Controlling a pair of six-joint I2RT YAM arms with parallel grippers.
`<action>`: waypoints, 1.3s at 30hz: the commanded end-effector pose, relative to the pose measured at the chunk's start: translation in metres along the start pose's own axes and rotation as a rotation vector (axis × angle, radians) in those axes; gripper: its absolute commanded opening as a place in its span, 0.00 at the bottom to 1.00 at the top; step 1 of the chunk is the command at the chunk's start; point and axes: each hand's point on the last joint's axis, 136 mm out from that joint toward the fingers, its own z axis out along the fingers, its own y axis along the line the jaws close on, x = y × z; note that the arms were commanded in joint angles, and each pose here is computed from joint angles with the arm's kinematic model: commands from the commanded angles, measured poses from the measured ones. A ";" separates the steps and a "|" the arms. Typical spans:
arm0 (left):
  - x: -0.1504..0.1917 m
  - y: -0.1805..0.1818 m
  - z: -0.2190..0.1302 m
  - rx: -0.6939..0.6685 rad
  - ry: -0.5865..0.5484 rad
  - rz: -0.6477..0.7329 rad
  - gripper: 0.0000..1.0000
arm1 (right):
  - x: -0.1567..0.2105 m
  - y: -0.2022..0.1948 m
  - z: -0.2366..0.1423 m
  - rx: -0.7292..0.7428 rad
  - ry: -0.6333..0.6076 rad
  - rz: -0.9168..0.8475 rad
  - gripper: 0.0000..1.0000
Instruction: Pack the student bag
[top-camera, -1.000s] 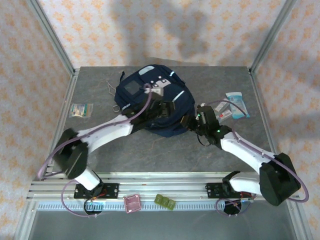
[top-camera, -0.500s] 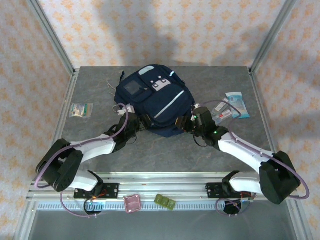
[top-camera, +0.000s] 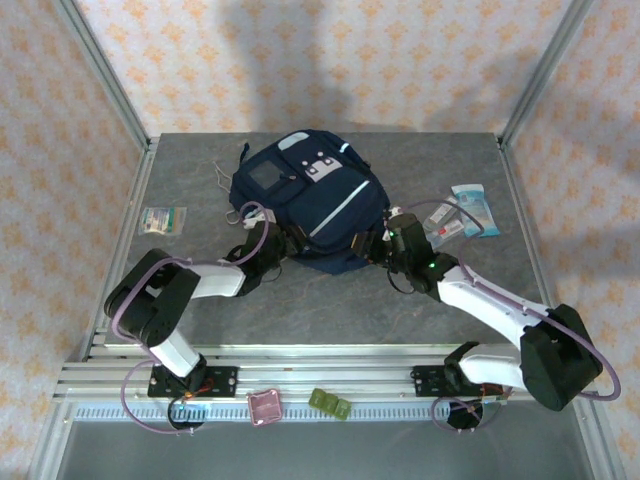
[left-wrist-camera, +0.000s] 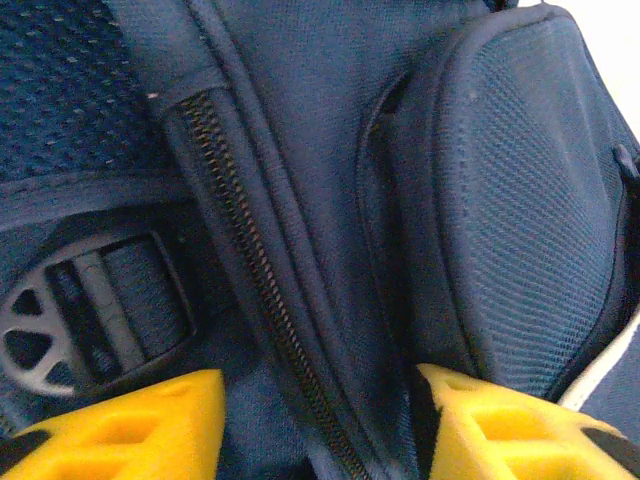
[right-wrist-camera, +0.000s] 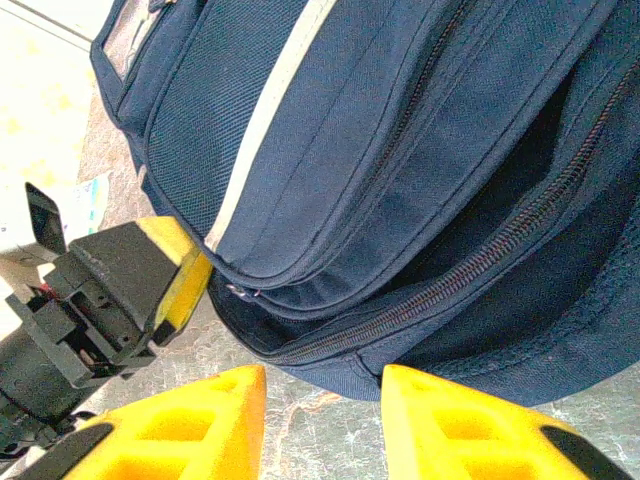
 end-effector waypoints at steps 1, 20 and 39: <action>-0.016 -0.025 0.010 0.123 -0.046 -0.057 0.35 | -0.010 0.009 -0.005 -0.023 -0.046 0.001 0.35; -0.029 -0.124 -0.042 0.388 0.034 -0.118 0.00 | 0.032 0.062 0.039 -0.030 0.087 -0.171 0.31; -0.021 -0.180 -0.068 0.594 0.100 -0.217 0.00 | -0.008 0.042 0.071 0.200 -0.132 -0.104 0.36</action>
